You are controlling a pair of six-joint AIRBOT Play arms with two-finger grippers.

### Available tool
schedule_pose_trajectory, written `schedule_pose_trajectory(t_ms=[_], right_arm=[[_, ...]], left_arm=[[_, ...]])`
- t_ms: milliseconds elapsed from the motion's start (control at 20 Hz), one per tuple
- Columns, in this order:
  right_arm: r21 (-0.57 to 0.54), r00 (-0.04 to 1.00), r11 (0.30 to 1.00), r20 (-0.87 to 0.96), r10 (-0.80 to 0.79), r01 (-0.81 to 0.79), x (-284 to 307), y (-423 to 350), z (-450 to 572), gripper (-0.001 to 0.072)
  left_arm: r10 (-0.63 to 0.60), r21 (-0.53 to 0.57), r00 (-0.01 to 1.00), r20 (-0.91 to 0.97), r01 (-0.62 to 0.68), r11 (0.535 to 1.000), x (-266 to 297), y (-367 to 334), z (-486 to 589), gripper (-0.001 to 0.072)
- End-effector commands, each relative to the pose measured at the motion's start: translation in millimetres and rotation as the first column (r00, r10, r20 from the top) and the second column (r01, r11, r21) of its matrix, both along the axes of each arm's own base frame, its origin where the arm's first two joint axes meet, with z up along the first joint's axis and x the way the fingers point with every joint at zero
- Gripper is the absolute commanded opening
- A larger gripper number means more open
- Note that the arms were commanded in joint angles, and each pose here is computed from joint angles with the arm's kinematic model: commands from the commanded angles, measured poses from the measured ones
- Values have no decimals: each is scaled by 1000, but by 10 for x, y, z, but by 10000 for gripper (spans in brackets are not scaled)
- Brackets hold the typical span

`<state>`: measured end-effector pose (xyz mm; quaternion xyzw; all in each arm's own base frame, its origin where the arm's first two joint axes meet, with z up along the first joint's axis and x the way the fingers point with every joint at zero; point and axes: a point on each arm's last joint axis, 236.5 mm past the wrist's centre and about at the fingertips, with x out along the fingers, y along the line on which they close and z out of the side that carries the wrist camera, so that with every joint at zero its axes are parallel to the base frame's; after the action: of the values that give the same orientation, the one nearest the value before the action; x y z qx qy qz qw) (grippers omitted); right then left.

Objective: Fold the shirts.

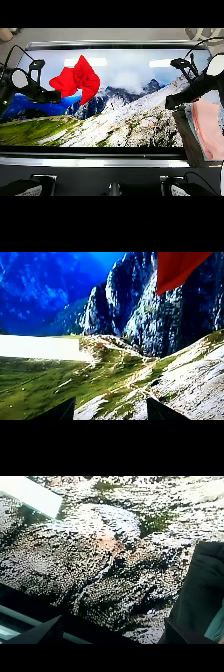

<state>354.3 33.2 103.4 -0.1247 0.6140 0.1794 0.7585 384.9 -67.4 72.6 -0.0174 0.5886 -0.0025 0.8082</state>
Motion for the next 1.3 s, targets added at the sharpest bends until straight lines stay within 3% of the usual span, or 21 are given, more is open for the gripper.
schedule_pose_trajectory(t_ms=[0,250,300,350,450,700,1050,1100,1150,1200,1250], right_arm=[[1,992,1000,126,-13,13,293,-5,71,656],[-3,934,1000,356,-8,10,800,-16,300,655],[0,916,1000,400,-14,15,895,-17,362,655],[3,897,1000,442,-19,20,984,-20,425,655],[6,877,1000,481,-24,24,1066,-24,489,655],[7,889,1000,456,-22,21,1015,-14,449,655],[5,934,1000,358,-10,8,802,2,304,655],[4,934,1000,358,-9,8,802,0,304,655],[-5,928,1000,372,-1,3,832,-11,322,656],[-23,924,1000,382,24,-17,845,-26,335,656],[-35,918,999,395,45,-34,862,-30,360,656]], left_arm=[[-3,-19,997,82,4,1000,219,-53,28,540],[154,-136,969,195,-129,982,658,-221,-30,554],[151,-163,948,281,-108,981,893,-273,27,656],[164,-191,917,363,-99,977,1137,-277,106,701],[199,-210,888,415,-120,970,1522,-163,154,701],[261,-173,936,234,-224,959,2168,241,-546,720],[298,-221,954,30,-284,933,2181,162,-1601,720],[302,-222,953,21,-290,931,2173,157,-1637,676],[303,-232,953,20,-290,929,2174,136,-1618,263],[305,-254,952,28,-289,923,2192,97,-1542,62],[309,-283,949,59,-281,917,2245,59,-1383,42]])
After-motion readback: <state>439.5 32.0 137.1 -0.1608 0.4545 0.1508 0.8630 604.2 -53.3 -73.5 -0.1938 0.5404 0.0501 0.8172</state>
